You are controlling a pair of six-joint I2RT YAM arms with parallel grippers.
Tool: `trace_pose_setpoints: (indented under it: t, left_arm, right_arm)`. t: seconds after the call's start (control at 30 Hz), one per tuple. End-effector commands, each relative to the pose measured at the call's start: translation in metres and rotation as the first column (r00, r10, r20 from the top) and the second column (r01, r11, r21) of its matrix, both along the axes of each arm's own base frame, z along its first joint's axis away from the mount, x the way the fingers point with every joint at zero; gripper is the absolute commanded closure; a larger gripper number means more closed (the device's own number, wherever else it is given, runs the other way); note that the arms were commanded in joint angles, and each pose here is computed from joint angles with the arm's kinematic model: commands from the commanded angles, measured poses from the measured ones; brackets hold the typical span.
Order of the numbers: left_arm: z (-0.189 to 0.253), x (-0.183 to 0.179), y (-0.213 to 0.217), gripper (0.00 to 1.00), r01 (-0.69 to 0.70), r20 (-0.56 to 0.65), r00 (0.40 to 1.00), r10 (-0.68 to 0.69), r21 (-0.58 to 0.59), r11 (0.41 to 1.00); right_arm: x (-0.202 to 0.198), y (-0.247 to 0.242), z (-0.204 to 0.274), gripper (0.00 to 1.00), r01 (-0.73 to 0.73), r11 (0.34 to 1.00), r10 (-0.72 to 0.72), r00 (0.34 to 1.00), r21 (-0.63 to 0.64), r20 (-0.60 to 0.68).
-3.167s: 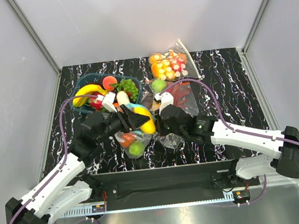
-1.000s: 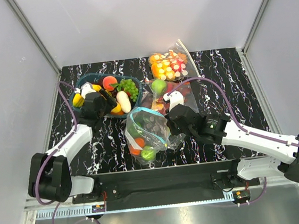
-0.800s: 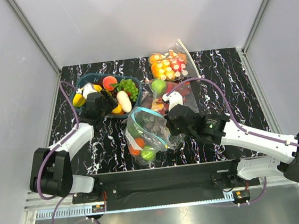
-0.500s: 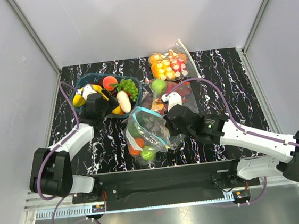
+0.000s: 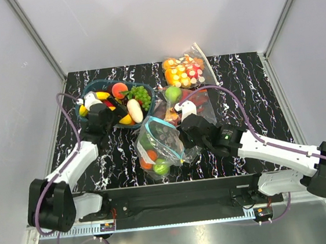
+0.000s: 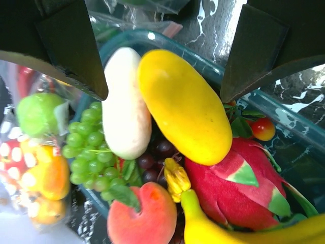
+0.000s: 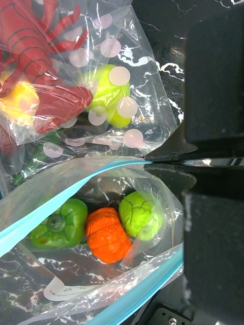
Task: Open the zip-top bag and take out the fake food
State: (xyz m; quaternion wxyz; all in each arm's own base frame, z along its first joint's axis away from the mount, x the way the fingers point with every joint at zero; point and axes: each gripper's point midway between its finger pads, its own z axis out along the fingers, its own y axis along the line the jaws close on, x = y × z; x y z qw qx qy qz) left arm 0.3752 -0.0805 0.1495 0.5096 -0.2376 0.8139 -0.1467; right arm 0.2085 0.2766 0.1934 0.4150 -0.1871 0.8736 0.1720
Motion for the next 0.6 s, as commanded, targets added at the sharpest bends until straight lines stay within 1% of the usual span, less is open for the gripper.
trace_pose_setpoints:
  t: [0.0,0.1,0.23,0.33,0.37,0.43,0.5,0.53,0.57]
  left_arm:
    - [0.032,-0.009,0.008,0.01,-0.010,0.087,0.996,0.009,0.011,1.000]
    - [0.038,-0.020,0.009,0.01,0.007,0.090,0.996,-0.009,0.020,1.000]
    - [0.047,-0.045,0.006,0.01,0.059,0.096,0.993,-0.062,0.025,0.998]
    - [0.071,-0.066,-0.006,0.01,0.148,0.138,0.979,-0.151,0.034,0.988]
    - [0.087,-0.076,-0.012,0.01,0.189,0.156,0.969,-0.192,0.035,0.981]
    - [0.106,-0.090,-0.030,0.01,0.276,0.180,0.943,-0.280,0.051,0.960]
    - [0.133,-0.112,-0.052,0.02,0.385,0.219,0.897,-0.384,0.037,0.922]
    - [0.142,-0.120,-0.059,0.02,0.418,0.237,0.880,-0.412,0.026,0.908]
    - [0.149,-0.130,-0.070,0.02,0.477,0.249,0.850,-0.464,0.013,0.879]
  right_arm:
    - [0.006,0.003,0.016,0.94,0.007,0.999,-0.008,0.999,0.043,0.031]
    - [0.005,0.006,0.017,0.94,0.001,0.999,-0.002,1.000,0.049,0.030]
    - [0.006,0.010,0.020,0.94,-0.013,0.998,0.011,1.000,0.057,0.028]
    - [0.006,0.016,0.020,0.94,-0.027,0.998,0.026,0.999,0.061,0.021]
    - [0.006,0.018,0.016,0.94,-0.030,0.998,0.030,0.999,0.053,0.013]
    - [0.006,0.025,0.020,0.94,-0.046,0.996,0.046,0.999,0.074,0.009]
    - [0.005,0.030,0.023,0.94,-0.059,0.994,0.058,0.998,0.095,0.007]
    - [0.005,0.032,0.026,0.94,-0.061,0.992,0.060,0.998,0.110,0.011]
    - [0.005,0.034,0.026,0.94,-0.063,0.991,0.062,0.998,0.115,0.010]
